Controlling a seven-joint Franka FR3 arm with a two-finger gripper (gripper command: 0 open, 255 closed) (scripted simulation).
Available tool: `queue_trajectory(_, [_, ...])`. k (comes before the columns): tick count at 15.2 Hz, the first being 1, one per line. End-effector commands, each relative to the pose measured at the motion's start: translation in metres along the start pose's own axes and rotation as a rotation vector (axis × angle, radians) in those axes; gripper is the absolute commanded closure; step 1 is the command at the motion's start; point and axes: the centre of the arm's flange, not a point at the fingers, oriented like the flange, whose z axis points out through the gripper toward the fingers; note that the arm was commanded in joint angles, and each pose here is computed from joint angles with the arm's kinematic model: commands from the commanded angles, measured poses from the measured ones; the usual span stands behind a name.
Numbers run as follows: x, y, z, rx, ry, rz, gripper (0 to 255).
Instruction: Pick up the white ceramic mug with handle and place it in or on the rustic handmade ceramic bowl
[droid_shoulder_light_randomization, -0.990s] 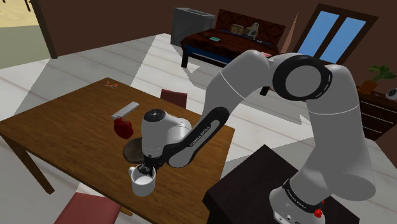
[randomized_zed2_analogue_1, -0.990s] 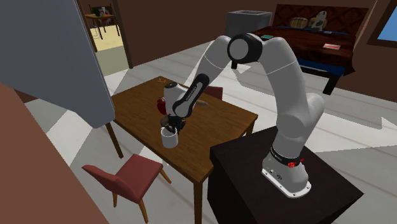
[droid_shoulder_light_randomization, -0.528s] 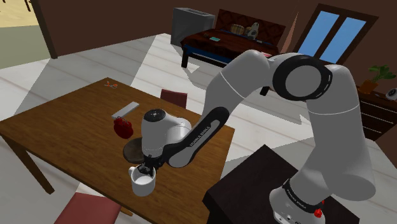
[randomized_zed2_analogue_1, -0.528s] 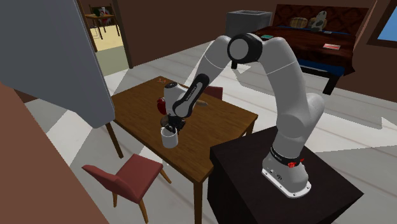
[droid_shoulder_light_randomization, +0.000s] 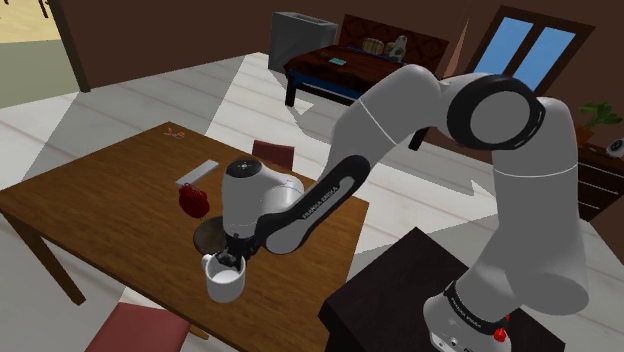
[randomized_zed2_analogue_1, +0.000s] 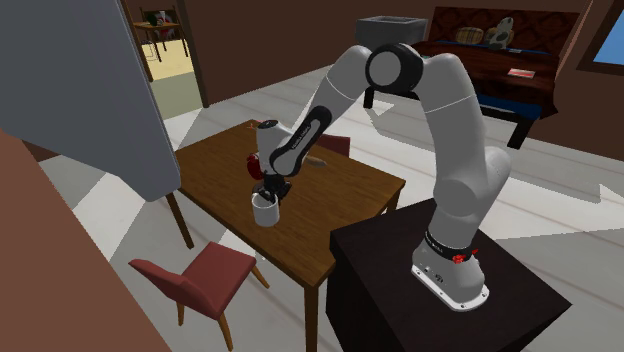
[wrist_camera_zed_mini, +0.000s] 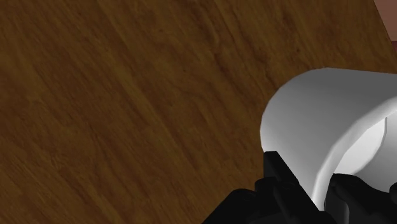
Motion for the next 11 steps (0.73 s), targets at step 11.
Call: queue_trajectory(11, [0.0, 0.0, -0.065, 0.0, 0.0, 0.0, 255])
